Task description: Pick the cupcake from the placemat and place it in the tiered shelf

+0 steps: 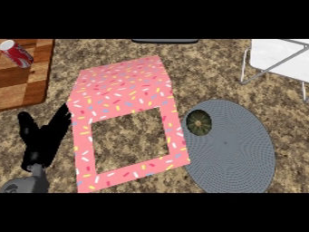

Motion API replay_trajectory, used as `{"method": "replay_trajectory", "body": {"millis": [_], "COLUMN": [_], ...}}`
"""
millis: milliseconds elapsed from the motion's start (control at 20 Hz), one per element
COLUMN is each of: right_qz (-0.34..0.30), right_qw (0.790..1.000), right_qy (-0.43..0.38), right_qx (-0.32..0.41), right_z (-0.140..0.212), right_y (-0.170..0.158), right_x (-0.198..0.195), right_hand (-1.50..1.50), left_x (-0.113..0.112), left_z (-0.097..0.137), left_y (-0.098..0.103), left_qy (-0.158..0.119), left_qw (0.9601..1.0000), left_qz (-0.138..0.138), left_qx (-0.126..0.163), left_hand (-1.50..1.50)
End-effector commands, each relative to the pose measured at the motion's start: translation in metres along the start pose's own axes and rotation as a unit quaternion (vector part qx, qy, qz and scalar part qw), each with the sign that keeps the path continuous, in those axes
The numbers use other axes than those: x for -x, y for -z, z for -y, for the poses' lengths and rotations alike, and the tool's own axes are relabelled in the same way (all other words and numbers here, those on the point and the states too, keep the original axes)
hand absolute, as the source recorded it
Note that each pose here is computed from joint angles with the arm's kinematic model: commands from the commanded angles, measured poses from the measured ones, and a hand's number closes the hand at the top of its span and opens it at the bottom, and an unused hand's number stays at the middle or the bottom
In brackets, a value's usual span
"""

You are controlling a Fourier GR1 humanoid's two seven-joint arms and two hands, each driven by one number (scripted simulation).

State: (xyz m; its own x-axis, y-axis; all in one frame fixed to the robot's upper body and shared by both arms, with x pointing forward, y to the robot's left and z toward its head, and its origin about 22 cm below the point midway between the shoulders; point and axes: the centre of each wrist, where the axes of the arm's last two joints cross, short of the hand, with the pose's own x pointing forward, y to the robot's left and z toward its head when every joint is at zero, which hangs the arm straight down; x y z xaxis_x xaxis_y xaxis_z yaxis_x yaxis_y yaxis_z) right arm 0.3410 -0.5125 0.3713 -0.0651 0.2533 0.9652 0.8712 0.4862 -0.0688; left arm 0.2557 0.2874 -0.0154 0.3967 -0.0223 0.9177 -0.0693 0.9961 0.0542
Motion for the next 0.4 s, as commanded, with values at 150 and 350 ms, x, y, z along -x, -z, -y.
{"method": "replay_trajectory", "body": {"millis": [150, 350], "right_qz": [-0.015, -0.013], "right_qw": [1.000, 1.000], "right_qy": [0.013, 0.022], "right_qx": [0.003, -0.015], "right_z": [0.086, 0.103], "right_y": [0.017, 0.018], "right_x": [0.019, 0.040], "right_hand": [-1.50, -1.50], "left_x": [0.009, 0.004], "left_z": [0.001, -0.005], "left_y": [-0.008, 0.000], "left_qy": [-0.001, -0.005], "left_qw": [0.9998, 0.9998], "left_qz": [-0.021, -0.020], "left_qx": [-0.002, 0.000], "left_hand": [0.00, 0.00]}}
